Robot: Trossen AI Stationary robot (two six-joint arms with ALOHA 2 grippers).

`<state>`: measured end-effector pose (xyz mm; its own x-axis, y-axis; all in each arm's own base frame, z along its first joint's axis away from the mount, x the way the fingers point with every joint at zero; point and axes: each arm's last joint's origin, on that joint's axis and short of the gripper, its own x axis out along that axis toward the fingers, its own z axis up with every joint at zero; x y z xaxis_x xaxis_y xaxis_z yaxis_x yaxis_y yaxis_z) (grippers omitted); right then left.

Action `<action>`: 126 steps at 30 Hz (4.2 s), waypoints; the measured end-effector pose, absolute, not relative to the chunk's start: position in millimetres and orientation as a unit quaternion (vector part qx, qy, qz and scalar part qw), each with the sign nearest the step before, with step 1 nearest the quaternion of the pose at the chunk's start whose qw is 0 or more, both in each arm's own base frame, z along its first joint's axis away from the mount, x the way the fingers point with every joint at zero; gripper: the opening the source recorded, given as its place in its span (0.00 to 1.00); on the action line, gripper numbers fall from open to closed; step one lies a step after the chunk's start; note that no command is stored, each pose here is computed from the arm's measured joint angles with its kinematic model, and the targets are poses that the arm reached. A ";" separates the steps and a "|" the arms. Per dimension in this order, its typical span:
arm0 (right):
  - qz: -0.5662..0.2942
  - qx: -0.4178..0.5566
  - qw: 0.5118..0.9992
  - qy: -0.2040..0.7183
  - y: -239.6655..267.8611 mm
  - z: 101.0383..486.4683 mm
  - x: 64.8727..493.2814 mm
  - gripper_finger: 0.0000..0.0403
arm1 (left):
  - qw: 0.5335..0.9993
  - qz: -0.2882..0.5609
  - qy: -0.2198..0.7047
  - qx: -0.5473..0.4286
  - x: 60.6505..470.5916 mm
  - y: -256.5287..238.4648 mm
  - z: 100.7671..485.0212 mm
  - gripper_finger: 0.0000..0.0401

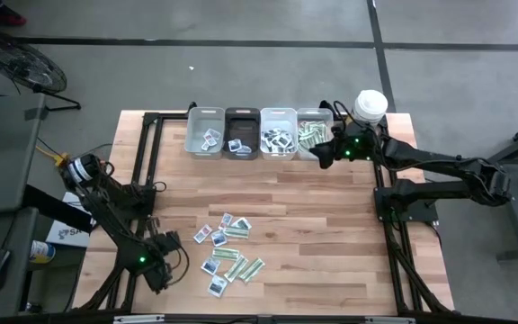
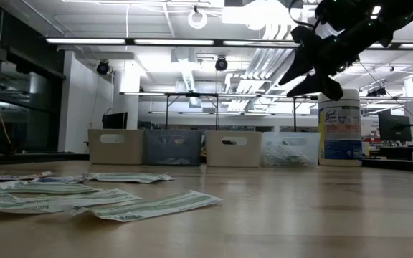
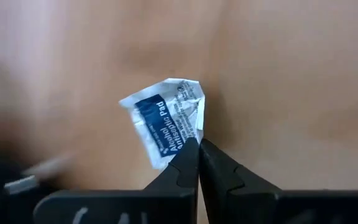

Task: Pick & Place First Aid Supplies
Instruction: Put the blue alcohol pad into the black bin, then put the orange ointment pack into the gray bin

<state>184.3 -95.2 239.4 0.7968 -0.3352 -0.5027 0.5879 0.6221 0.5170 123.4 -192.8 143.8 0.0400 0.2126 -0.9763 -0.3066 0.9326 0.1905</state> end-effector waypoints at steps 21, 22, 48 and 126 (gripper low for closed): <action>0.022 0.235 0.968 0.079 -72.2 273.2 204.3 0.44 | 0.868 0.265 0.362 0.213 221.7 -170.8 244.4 0.00; 0.030 0.220 0.972 0.080 -68.8 273.1 205.5 0.44 | 0.868 0.273 0.353 0.218 229.2 -167.0 251.8 0.00; -0.032 0.504 0.863 -0.018 -69.3 265.8 242.5 0.44 | 0.696 0.182 0.411 0.560 341.6 -42.1 321.1 0.00; -0.018 0.445 0.894 -0.038 -85.4 270.2 237.7 0.44 | 0.811 0.106 0.540 0.197 286.6 149.1 266.5 0.44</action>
<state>237.7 -85.4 270.2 0.9964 -0.0659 0.0527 -0.0024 0.6025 0.7981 286.6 149.1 266.5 0.3945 0.3853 -0.8342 0.0396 0.8999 0.4343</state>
